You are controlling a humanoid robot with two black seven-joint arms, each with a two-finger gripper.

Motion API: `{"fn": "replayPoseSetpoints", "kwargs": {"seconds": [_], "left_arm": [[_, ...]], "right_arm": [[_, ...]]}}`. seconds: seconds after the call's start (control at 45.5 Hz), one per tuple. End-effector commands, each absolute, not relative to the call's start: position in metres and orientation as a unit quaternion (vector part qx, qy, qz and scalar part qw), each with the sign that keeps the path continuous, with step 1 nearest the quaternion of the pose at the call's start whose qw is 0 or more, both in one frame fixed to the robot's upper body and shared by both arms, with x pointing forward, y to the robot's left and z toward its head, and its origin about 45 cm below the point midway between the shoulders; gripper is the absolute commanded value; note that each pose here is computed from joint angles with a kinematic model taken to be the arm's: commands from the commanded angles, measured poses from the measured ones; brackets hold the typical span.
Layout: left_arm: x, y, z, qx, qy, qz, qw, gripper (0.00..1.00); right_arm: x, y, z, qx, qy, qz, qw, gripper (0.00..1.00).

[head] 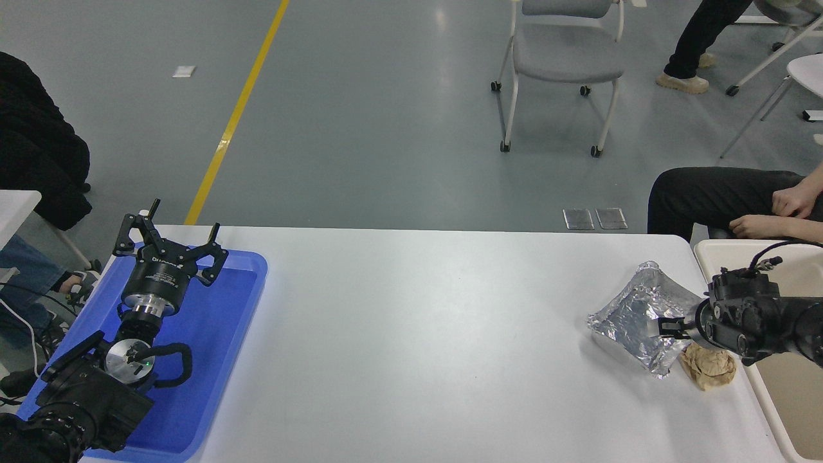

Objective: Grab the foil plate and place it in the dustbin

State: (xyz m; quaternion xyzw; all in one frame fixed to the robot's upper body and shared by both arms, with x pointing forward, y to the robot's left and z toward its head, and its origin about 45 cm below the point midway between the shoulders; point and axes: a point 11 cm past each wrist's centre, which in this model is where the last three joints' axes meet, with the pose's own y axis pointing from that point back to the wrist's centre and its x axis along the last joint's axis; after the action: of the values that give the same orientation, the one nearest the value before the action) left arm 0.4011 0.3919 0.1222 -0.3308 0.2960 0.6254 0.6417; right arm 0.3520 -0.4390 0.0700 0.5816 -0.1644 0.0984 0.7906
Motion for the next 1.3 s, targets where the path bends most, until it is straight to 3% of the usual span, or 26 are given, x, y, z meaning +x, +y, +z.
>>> {"fn": "replayPoseSetpoints", "kwargs": {"seconds": [0.0,0.132,0.242,0.33,0.484,0.615,0.637,1.143,1.275], "left_arm": [[0.4009,0.3926,0.1221,-0.331,0.296,0.626,0.641,1.00],[0.4009,0.3924,0.1220,-0.330,0.296,0.626,0.641,1.00],[0.4013,0.3917,0.1225,-0.331,0.296,0.625,0.642,1.00],[0.4009,0.3924,0.1220,-0.330,0.296,0.626,0.641,1.00],[0.4013,0.3917,0.1225,-0.331,0.296,0.625,0.642,1.00],[0.4013,0.3918,0.1226,-0.332,0.296,0.625,0.642,1.00],[0.4009,0.3924,0.1220,-0.330,0.296,0.626,0.641,1.00],[0.4013,0.3909,0.1222,-0.331,0.297,0.624,0.642,1.00],[0.4015,0.3915,0.1224,-0.331,0.296,0.625,0.642,1.00]], "right_arm": [[0.349,-0.438,0.065,0.584,-0.168,0.095,0.789,0.95],[0.349,-0.438,0.065,0.584,-0.168,0.095,0.789,0.87],[0.349,-0.436,0.064,0.586,-0.168,0.093,0.787,0.72],[0.349,-0.428,0.060,0.596,-0.171,0.090,0.780,0.50],[0.350,-0.423,0.058,0.603,-0.176,0.087,0.773,0.33],[0.352,-0.412,0.056,0.613,-0.176,0.088,0.765,0.02],[0.353,-0.411,0.057,0.615,-0.178,0.088,0.763,0.00],[0.374,-0.393,0.078,0.634,-0.186,0.099,0.744,0.00],[0.388,-0.391,0.102,0.635,-0.188,0.111,0.741,0.00]]}}
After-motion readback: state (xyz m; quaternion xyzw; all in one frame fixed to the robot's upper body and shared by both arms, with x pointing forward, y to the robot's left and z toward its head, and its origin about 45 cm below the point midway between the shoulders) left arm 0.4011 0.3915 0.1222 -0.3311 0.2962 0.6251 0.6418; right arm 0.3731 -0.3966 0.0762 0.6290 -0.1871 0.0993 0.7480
